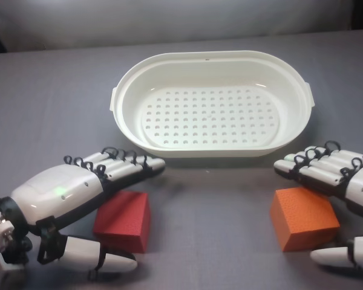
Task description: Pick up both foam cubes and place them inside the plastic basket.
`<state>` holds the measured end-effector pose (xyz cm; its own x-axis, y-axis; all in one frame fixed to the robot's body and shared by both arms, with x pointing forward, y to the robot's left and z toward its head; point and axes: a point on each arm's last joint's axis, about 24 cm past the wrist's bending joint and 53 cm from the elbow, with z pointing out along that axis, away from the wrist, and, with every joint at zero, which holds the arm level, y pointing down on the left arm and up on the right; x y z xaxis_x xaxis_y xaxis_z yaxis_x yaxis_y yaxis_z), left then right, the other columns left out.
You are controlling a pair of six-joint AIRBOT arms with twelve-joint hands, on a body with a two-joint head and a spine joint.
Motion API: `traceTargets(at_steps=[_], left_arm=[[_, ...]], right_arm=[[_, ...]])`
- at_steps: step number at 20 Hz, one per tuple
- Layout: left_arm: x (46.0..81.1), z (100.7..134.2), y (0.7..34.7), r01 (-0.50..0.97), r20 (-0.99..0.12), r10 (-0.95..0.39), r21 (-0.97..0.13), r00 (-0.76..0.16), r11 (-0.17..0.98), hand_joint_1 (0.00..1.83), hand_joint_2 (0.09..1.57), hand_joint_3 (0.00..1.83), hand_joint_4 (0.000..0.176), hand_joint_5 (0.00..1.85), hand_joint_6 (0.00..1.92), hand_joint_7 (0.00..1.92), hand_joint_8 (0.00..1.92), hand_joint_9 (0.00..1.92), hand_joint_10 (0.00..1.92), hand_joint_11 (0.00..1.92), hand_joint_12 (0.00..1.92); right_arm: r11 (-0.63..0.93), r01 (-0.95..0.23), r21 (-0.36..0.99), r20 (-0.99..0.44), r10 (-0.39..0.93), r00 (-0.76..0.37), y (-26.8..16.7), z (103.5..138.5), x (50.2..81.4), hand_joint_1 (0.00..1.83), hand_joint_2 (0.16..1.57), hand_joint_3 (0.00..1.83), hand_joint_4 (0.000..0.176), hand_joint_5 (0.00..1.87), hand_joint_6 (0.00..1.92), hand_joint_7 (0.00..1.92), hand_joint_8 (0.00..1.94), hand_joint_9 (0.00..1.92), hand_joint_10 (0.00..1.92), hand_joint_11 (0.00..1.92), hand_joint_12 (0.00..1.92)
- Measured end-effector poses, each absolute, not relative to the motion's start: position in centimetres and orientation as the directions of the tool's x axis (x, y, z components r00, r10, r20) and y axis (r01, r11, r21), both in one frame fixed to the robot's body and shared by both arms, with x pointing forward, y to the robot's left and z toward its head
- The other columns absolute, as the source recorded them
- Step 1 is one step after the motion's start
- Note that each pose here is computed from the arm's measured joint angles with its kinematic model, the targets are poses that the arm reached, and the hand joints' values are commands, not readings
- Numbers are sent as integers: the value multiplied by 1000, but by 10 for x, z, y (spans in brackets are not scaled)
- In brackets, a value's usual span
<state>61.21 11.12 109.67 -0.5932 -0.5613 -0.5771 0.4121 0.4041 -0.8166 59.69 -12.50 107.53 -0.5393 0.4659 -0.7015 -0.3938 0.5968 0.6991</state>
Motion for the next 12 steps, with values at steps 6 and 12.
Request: traceTargets(at_steps=[6, 12], left_arm=[[618, 1103, 112, 420, -574, -577, -819, -581, 392, 1331, 1237, 4, 0, 738, 1169, 676, 1456, 768, 1638, 706, 1772], [632, 1184, 114, 586, -631, -640, -740, -438, 329, 1350, 1220, 0, 0, 729, 1138, 770, 1365, 740, 1602, 601, 1713]], right_arm=[[578, -410, 706, -701, 488, -520, -122, 1089, 603, 1327, 1272, 2, 0, 580, 1358, 693, 1442, 701, 1662, 626, 1726], [531, -523, 666, -737, 576, -354, -140, 1167, 621, 1332, 1246, 0, 0, 602, 1325, 757, 1357, 782, 1591, 621, 1755]])
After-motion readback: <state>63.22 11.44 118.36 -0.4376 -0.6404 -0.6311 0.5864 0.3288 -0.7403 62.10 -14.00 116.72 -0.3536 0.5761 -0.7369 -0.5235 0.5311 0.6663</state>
